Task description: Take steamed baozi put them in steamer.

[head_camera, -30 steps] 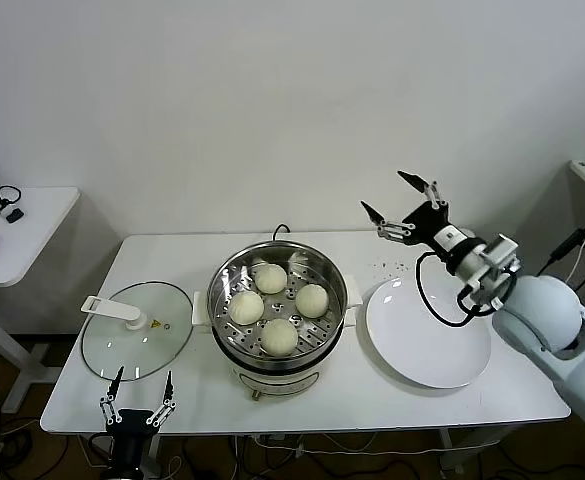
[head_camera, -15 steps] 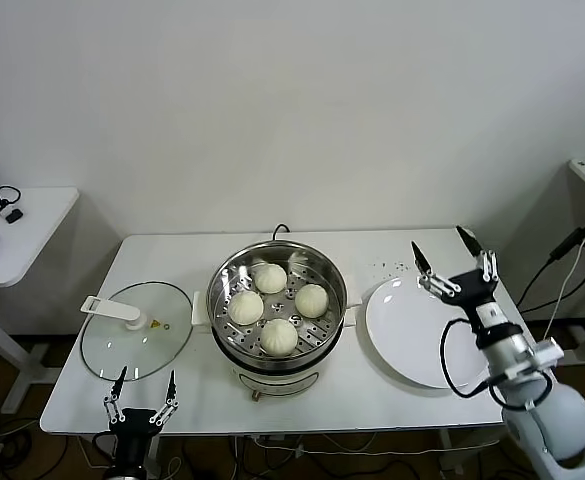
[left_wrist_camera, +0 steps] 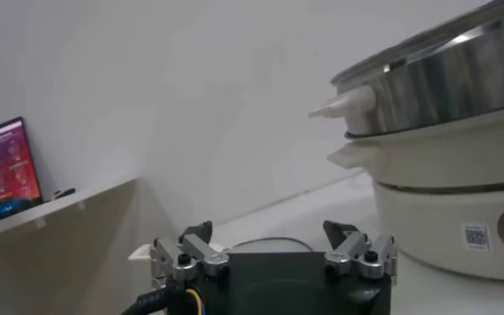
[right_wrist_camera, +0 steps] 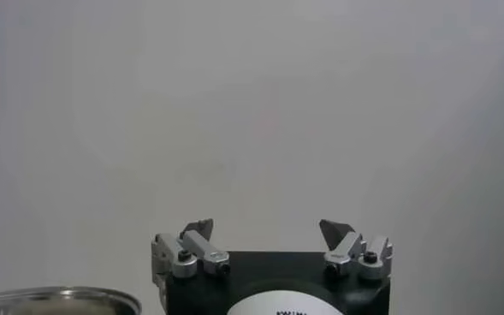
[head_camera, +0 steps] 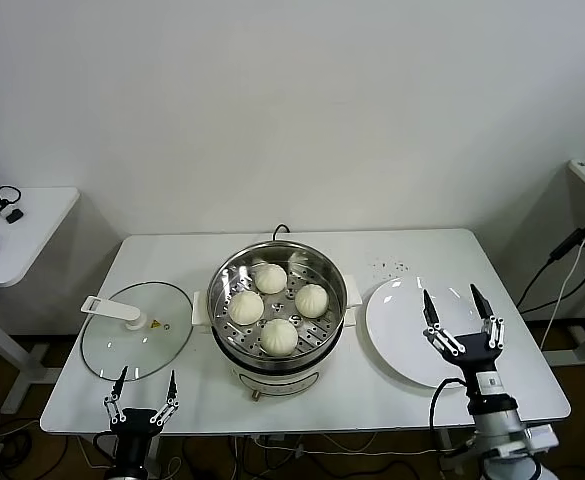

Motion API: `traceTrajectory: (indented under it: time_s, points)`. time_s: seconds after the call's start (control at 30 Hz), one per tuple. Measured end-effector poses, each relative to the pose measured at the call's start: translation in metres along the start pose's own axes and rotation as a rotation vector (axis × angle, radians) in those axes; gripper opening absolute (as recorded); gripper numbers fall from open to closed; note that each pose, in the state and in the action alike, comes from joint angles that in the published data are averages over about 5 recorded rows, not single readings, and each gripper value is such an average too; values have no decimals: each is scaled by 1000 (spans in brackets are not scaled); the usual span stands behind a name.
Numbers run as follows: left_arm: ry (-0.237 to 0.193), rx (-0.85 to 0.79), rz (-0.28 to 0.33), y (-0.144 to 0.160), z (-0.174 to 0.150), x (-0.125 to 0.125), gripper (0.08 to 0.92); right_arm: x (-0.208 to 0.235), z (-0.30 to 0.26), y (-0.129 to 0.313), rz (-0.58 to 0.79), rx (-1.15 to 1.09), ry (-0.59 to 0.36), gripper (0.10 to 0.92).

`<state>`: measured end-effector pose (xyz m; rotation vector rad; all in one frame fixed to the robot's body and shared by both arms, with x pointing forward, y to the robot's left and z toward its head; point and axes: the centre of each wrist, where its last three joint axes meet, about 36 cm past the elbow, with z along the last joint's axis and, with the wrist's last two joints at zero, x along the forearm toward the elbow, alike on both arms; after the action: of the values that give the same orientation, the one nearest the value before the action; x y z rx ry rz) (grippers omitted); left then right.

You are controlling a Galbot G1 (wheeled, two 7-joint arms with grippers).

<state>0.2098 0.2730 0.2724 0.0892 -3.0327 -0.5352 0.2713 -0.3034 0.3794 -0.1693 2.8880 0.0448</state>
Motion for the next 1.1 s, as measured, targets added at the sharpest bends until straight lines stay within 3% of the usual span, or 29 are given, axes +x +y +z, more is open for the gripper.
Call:
traceTrajectory:
  time_s: [0.5, 1.1]
  points:
    - [-7, 2, -1, 0, -1, 0, 823, 46, 50, 27, 54, -60, -50, 823]
    - [-8, 4, -3, -1, 0, -3, 823, 62, 71, 37, 77, -72, -47, 823]
